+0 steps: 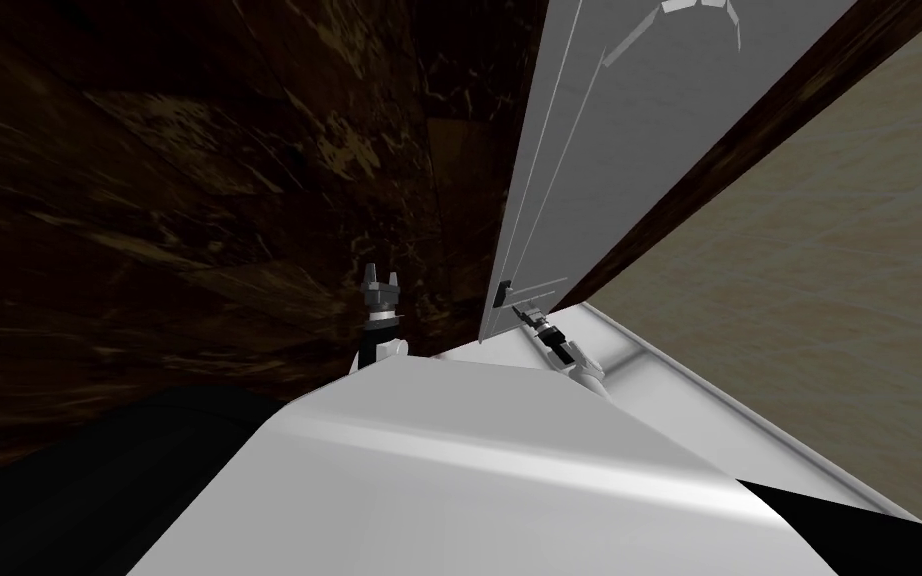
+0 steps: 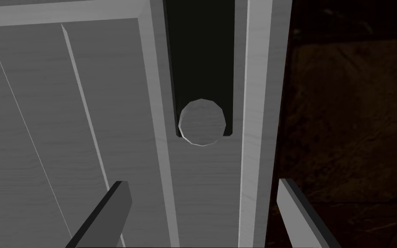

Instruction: Pull the door open

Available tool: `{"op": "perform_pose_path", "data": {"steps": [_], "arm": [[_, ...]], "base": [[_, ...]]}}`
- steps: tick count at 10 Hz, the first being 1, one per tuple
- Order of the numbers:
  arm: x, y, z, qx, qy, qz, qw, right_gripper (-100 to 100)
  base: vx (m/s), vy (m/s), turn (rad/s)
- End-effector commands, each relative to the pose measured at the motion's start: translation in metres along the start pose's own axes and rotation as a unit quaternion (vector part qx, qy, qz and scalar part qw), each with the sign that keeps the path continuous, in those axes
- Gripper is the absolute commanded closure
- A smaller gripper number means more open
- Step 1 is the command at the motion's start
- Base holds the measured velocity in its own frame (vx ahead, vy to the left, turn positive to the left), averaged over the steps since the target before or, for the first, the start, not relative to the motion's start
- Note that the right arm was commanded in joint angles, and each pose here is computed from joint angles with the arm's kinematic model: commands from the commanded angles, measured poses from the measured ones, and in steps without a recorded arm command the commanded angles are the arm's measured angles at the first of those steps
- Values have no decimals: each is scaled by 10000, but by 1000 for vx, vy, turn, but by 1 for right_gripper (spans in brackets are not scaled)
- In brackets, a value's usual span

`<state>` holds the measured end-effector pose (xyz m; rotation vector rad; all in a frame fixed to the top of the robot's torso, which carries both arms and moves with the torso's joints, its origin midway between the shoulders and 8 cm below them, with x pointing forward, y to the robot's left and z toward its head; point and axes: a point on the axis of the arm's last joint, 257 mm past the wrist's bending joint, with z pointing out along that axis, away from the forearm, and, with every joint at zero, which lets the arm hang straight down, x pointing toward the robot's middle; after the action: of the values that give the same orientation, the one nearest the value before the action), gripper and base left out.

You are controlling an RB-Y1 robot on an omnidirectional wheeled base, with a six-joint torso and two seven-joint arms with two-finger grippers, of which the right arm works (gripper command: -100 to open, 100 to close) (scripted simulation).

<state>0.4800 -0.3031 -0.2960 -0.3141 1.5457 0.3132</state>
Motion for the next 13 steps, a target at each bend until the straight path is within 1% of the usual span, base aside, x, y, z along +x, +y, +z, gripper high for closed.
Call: {"op": "perform_pose_path", "data": {"steps": [1,2,3,8,10,11,12,13], "arm": [[1,1,-30,-31,10,5,10000,-100],[0,-2,-17,-18,7,2,10000,-100],[2,-6,2,12,-1,3,10000,-100],[2,-18,83,123,-34,-3,9999,-100],[2,-20,103,150,-42,-4,9999,-100],[0,-18,98,141,-41,-3,9999,-100],[0,-18,98,141,-41,-3,9999,100],[0,-18,98,141,-41,-3,9999,100]], "base": [[-184,-61,-36],[-80,-29,-8],[75,25,38],[197,60,54],[104,21,32],[-1,-16,22],[-51,-22,4],[-29,-9,-20]]}}
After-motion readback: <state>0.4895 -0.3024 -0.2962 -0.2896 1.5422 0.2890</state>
